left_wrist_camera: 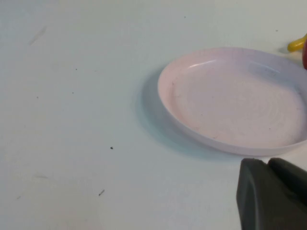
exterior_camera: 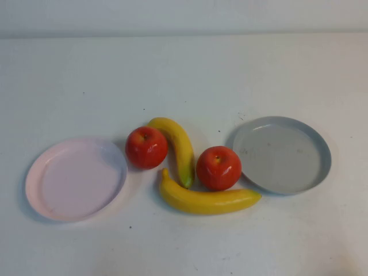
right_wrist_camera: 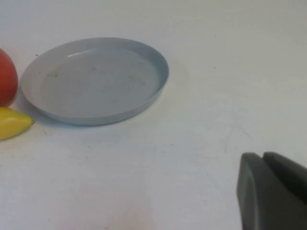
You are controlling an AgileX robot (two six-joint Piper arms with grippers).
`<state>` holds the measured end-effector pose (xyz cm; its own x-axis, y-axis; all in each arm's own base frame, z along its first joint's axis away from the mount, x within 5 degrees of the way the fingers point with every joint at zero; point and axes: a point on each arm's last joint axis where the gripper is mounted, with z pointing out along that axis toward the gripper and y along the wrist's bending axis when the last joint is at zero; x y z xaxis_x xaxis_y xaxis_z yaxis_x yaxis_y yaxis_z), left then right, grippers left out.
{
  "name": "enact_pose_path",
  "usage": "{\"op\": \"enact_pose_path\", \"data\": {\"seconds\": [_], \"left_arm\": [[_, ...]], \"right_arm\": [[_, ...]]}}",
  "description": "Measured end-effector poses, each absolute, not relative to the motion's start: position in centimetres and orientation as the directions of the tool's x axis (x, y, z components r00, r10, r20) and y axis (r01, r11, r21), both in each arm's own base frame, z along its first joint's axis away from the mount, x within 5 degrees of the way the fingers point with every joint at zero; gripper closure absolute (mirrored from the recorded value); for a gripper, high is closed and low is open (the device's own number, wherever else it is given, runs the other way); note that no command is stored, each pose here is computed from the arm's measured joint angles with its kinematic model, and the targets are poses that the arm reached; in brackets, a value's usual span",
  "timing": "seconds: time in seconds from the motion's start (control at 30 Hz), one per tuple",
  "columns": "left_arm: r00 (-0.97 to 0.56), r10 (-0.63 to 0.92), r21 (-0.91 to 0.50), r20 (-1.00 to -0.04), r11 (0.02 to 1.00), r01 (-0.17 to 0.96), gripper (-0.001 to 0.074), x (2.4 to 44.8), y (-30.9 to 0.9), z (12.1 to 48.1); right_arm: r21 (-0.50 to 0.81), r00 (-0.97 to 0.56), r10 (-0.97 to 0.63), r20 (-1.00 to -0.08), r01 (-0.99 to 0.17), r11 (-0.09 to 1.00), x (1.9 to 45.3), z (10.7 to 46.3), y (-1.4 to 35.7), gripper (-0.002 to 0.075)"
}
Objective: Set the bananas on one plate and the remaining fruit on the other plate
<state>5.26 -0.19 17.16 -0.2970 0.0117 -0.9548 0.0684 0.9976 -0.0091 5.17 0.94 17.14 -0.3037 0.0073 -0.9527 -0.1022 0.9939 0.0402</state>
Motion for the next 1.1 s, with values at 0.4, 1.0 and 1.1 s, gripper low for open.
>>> {"op": "enact_pose_path", "data": {"seconds": [0.4, 1.0, 1.1], "left_arm": [[-0.293, 0.013, -0.008, -0.956, 0.998, 0.069, 0.0734, 5.3, -0.2, 17.2], [-0.231, -0.130, -0.148, -0.964, 0.987, 0.062, 0.0734, 5.4, -0.4, 17.9], [-0.189, -0.224, -0.239, -0.956, 0.969, 0.058, 0.0734, 5.5, -0.5, 18.3]], "right_arm": [[0.040, -0.304, 0.007, -0.953, -0.102, 0.994, 5.2, 17.1, 0.9, 0.0743], [0.040, -0.304, 0.007, -0.953, -0.102, 0.994, 5.2, 17.1, 0.9, 0.0743], [0.040, -0.304, 0.007, -0.953, -0.102, 0.994, 5.2, 17.1, 0.9, 0.0743]]}}
